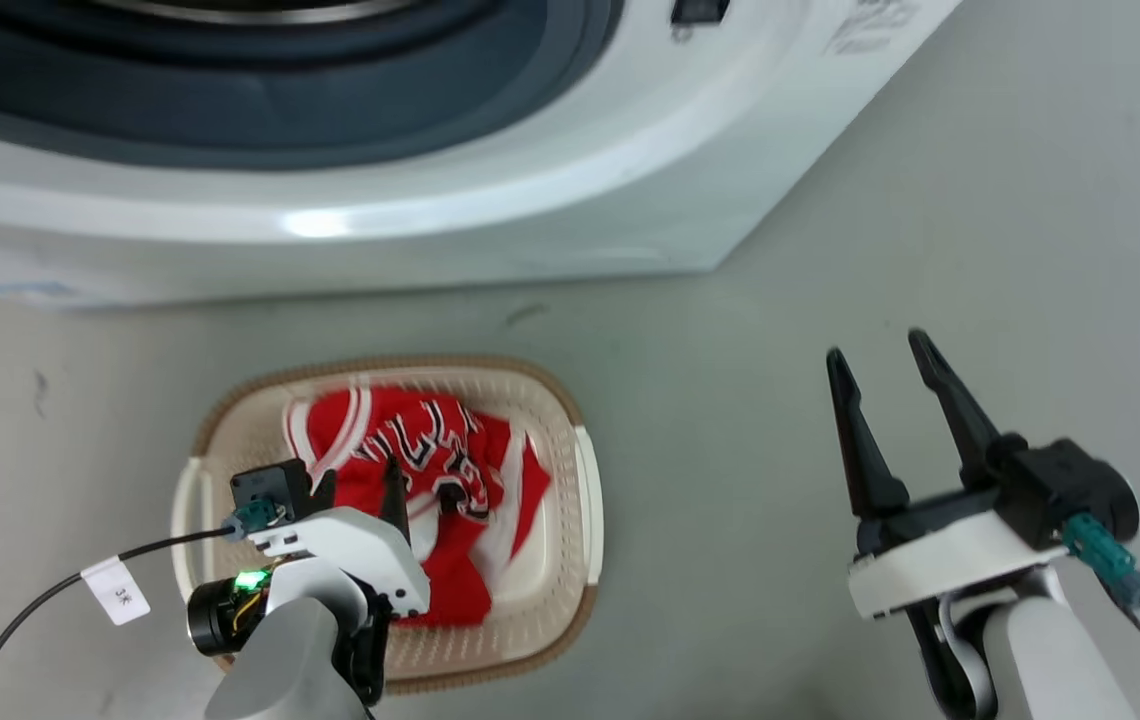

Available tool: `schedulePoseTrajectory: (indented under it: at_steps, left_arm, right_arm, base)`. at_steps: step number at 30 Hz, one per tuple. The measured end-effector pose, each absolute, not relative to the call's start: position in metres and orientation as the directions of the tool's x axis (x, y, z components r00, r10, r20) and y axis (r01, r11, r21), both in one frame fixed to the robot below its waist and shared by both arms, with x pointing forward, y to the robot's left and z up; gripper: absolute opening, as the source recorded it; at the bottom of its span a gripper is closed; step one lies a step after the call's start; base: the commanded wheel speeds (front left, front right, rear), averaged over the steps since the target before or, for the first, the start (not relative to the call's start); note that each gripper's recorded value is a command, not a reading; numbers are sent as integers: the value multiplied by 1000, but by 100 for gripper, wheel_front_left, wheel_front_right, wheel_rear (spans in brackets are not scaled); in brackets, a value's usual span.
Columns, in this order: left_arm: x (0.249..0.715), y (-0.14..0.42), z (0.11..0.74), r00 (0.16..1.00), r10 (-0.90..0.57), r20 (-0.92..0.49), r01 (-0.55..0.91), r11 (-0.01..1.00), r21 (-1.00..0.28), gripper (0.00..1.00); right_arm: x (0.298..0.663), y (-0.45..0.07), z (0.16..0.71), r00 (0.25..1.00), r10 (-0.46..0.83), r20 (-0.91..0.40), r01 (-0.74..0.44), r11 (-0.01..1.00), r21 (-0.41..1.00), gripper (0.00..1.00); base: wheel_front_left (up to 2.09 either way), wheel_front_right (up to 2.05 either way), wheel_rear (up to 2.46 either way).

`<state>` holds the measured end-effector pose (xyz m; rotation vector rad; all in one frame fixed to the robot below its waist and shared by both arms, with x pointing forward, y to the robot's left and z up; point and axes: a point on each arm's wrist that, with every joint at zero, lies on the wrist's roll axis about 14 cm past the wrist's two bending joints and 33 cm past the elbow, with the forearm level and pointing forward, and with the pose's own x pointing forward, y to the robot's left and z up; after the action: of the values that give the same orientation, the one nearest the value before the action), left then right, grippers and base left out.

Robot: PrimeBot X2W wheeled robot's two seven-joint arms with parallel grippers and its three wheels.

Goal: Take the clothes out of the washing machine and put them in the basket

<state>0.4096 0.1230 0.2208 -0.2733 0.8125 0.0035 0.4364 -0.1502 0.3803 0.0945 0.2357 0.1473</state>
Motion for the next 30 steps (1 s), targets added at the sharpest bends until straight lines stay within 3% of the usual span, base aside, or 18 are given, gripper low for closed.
schedulePoseTrajectory:
  at_steps: [6, 13, 23, 30]
  left_arm:
    - [432, 122, 300, 839, -122, -531, -23, 966, -258, 100]
    - [439, 125, 395, 953, -123, -279, 55, 969, -240, 100]
    - [414, 148, 502, 997, -69, 42, 74, 989, -131, 100]
    - [385, 170, 536, 987, -34, 155, 40, 999, -35, 100]
  right_arm:
    - [414, -160, 422, 979, 125, -162, -113, 990, 82, 100]
    - [390, -160, 464, 989, 124, -84, -119, 991, 66, 100]
    - [367, -151, 513, 988, 154, 33, -155, 987, 43, 100]
    - [357, -147, 529, 983, 169, 74, -171, 985, 26, 100]
  base:
    - [0, 0, 0]
    - [0, 0, 0]
    - [0, 0, 0]
    - [0, 0, 0]
